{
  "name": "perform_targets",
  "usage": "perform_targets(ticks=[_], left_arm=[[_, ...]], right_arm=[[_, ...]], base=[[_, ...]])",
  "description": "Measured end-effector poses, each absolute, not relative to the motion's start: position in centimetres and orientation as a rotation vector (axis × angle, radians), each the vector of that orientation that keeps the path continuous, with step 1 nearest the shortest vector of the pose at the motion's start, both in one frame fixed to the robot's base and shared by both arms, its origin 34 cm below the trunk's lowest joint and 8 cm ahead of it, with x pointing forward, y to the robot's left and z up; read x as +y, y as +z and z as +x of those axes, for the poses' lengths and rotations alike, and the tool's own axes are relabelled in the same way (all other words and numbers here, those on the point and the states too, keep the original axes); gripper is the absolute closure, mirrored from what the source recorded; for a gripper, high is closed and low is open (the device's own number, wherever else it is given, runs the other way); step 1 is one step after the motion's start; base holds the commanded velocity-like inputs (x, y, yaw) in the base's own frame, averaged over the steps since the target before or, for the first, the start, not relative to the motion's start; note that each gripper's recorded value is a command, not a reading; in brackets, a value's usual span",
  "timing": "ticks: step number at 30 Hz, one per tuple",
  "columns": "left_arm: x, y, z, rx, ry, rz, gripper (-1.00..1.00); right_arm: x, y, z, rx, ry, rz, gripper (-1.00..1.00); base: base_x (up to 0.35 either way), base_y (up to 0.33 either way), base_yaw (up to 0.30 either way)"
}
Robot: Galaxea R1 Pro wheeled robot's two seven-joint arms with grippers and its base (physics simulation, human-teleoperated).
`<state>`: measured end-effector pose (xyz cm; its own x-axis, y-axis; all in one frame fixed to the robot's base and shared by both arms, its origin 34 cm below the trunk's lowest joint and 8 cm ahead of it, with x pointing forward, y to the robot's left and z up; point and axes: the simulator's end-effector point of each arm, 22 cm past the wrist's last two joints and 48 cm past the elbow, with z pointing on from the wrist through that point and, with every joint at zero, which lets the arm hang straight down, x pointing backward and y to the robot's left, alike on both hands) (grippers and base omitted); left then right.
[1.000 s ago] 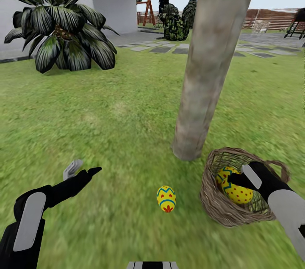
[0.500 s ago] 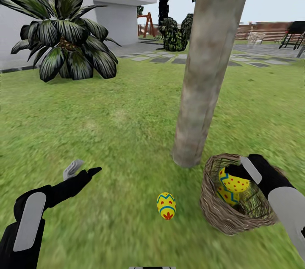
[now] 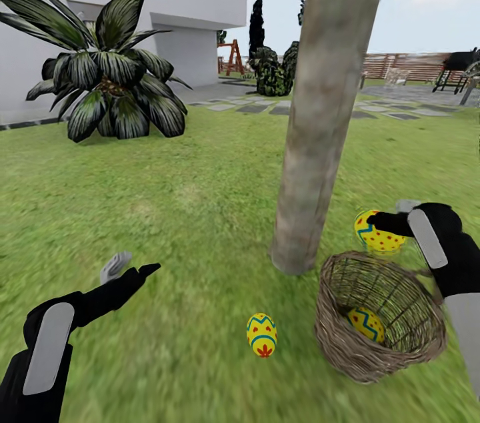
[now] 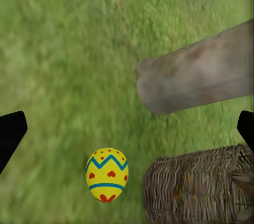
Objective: Take the three Easter eggs out of the wicker basket on the lawn in the garden, then place them on the lawn next to a single tree (choose any tree) so that all three eggs are next to the same tree and none are left in the basket.
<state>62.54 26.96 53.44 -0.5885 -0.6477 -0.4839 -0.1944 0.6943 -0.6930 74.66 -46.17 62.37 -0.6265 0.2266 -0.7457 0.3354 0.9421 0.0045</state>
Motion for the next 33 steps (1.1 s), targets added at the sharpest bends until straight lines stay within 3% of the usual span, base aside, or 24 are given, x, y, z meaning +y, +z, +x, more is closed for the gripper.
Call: perform_targets(ticks=[4, 9, 15, 20, 26, 33], left_arm=[[26.9, 53.6, 62.5, 2.144, -0.769, -0.638, -1.00], [27.2, 53.5, 62.5, 2.147, -0.759, -0.640, -1.00], [28.2, 53.7, 62.6, 2.132, -0.748, -0.657, -1.00], [31.7, 54.1, 62.2, 2.083, -0.726, -0.736, -1.00], [32.1, 55.5, 62.4, 2.022, -0.787, -0.728, -1.00], [32.1, 55.7, 62.4, 2.013, -0.794, -0.727, -1.00]], right_arm=[[-37.0, 68.5, 74.2, 2.077, -0.028, 0.222, 1.00], [-17.2, 66.1, 72.7, 2.084, 0.214, -0.089, 1.00], [-7.5, 57.5, 72.0, 2.055, 0.254, -0.226, 1.00], [-2.6, 50.4, 69.1, 2.060, 0.280, -0.290, 1.00], [-6.0, 42.0, 68.6, 2.100, 0.174, -0.164, 1.00], [-6.5, 34.5, 64.7, 2.258, 0.149, -0.192, 1.00]], base=[[0.000, 0.000, 0.000], [0.000, 0.001, 0.000], [0.000, 0.240, 0.000], [0.000, 0.332, 0.000], [0.054, 0.319, 0.000], [0.272, 0.048, 0.000]])
